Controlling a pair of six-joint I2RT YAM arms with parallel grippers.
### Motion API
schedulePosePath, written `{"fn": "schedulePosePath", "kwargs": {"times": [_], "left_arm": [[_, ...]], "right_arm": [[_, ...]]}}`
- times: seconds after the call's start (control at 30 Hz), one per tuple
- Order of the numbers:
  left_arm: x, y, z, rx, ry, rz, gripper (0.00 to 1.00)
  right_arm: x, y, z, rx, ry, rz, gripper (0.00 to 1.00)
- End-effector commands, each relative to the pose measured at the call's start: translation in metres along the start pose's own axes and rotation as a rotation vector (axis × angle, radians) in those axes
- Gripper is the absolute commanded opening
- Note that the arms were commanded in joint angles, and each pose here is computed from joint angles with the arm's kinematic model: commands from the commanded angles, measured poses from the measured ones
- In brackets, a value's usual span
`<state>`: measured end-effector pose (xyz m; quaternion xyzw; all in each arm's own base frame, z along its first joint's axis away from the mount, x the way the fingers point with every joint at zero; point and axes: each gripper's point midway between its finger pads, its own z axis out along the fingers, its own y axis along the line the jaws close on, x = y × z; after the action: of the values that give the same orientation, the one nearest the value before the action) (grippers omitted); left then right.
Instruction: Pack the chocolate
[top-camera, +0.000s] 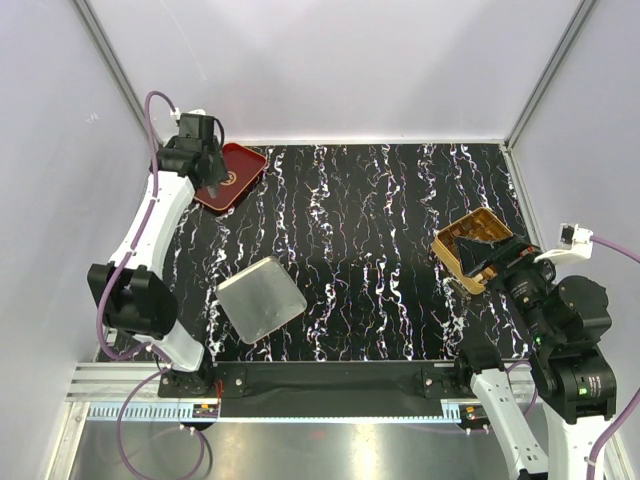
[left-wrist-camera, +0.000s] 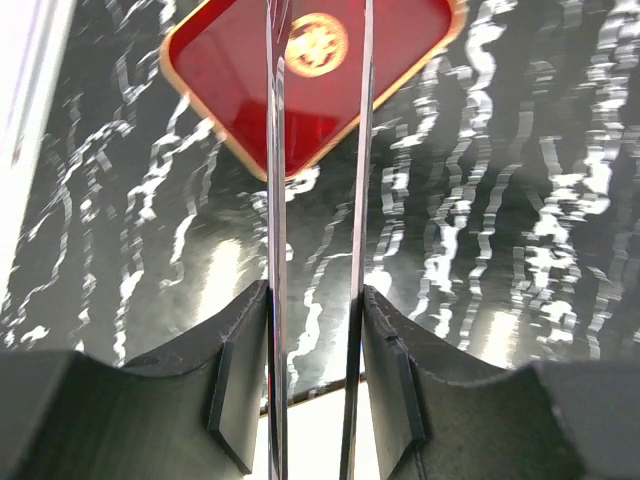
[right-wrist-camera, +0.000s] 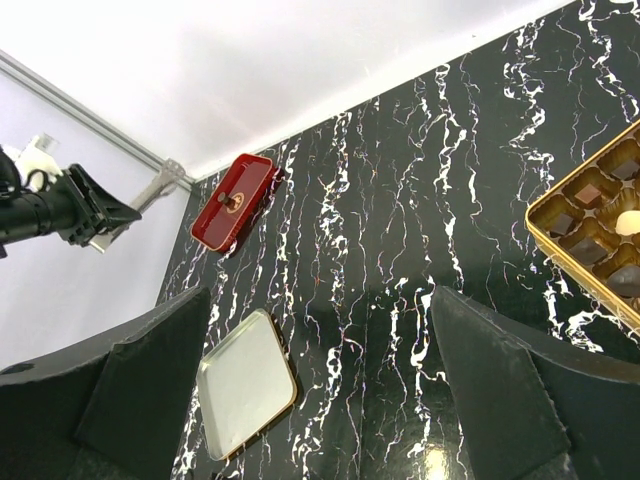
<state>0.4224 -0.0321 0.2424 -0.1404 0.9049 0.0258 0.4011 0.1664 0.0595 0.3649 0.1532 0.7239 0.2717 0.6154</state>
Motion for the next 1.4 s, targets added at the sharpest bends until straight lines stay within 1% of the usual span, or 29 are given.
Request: {"fn": "schedulePosePath", "kwargs": {"times": [0.0, 0.17, 0.3, 0.47, 0.7, 1.1, 1.37], "left_arm": [[-0.010, 0.012, 0.015, -0.047, -0.036, -0.016, 0.43], [-0.006, 0.013, 0.038, -0.062, -0.012, -0.021, 0.43], [0.004, 0.013, 0.060, -0.062, 0.030, -0.034, 0.44], [0.013, 0.015, 0.080, -0.073, 0.061, -0.040, 0.46], [0.023, 0.026, 0.105, -0.121, 0.097, -0.029, 0.46], [0.026, 0.030, 0.127, -0.135, 0.120, -0.033, 0.44], [0.024, 0.026, 0.138, -0.122, 0.137, -0.032, 0.42]], "right_arm": [[-0.003, 0.008, -0.002, -0.044, -0.011, -0.008, 1.00], [-0.004, 0.005, -0.002, -0.028, -0.020, -0.025, 1.00], [-0.004, 0.003, -0.001, -0.022, -0.018, -0.031, 0.99], [-0.006, 0.003, 0.001, -0.022, -0.024, -0.040, 1.00], [-0.006, 0.002, 0.002, -0.013, -0.021, -0.047, 1.00], [-0.006, 0.000, 0.004, -0.005, -0.021, -0.050, 1.00], [-0.005, -0.002, 0.007, 0.001, -0.020, -0.049, 1.00]]}}
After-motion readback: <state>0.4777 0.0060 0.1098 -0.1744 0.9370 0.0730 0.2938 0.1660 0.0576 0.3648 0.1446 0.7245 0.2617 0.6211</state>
